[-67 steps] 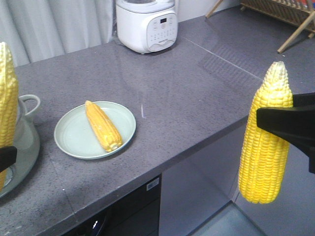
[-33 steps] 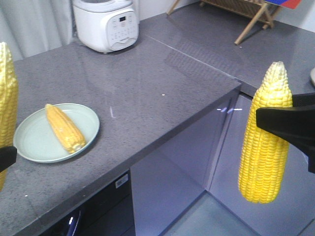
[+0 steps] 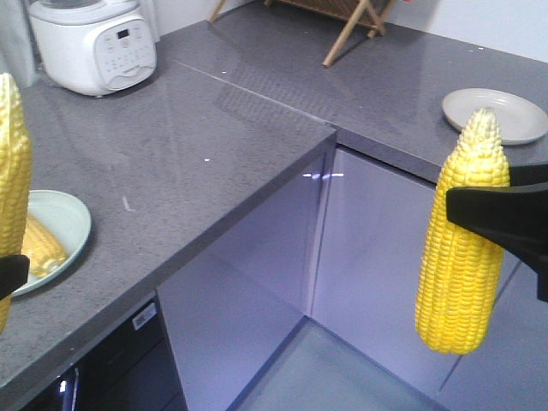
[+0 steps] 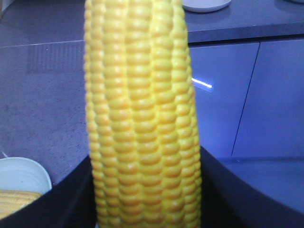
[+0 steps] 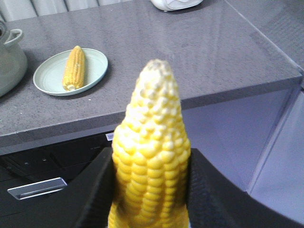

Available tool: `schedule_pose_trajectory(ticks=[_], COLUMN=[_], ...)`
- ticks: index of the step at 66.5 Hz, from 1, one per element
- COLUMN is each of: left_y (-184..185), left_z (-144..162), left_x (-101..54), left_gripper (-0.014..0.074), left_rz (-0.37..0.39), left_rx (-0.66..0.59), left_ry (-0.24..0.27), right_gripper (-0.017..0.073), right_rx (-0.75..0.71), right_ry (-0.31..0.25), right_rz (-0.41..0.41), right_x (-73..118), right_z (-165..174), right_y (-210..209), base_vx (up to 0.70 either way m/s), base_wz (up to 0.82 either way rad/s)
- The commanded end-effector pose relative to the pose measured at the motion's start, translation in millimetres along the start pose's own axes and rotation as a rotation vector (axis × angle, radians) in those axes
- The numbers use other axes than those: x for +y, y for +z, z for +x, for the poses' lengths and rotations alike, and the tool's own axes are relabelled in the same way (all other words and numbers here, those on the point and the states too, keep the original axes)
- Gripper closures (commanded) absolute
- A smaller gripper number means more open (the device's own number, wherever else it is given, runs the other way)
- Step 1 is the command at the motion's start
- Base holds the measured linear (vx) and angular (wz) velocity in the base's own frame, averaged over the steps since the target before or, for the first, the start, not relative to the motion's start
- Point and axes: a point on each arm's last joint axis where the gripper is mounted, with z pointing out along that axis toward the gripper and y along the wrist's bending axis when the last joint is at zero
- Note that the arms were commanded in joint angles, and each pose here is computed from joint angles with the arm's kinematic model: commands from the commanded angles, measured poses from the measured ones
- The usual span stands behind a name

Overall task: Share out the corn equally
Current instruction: 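Turn the base away from the pot while holding both corn cobs, then drive the base toward the counter with the empty cream and green plates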

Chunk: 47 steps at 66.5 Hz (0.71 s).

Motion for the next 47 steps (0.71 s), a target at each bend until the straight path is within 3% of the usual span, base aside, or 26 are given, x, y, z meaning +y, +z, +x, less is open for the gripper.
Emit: schedule_pose_trajectory(ticks=[1,47], left_y=[-3.8,-3.8], left_z=[-12.7,-12.7], left_x=[0.4,0.4], left_gripper=[0.0323,0.0323], left_rz=[-0.003,-0.003], left_rx=[-0.095,-0.095], left_ry=[-0.010,-0.010], right_gripper=[0.0315,0.0315], right_rx=[-0.090,-0.090], right_ry=[0.000,0.000], right_rz=[0.011,0.011], right_x=[1.9,1.9], right_z=[-11.7,-11.7], right_y=[-6.4,-6.4], base_vx=[-0.04,-0.04], base_wz=[-0.30,-0.29])
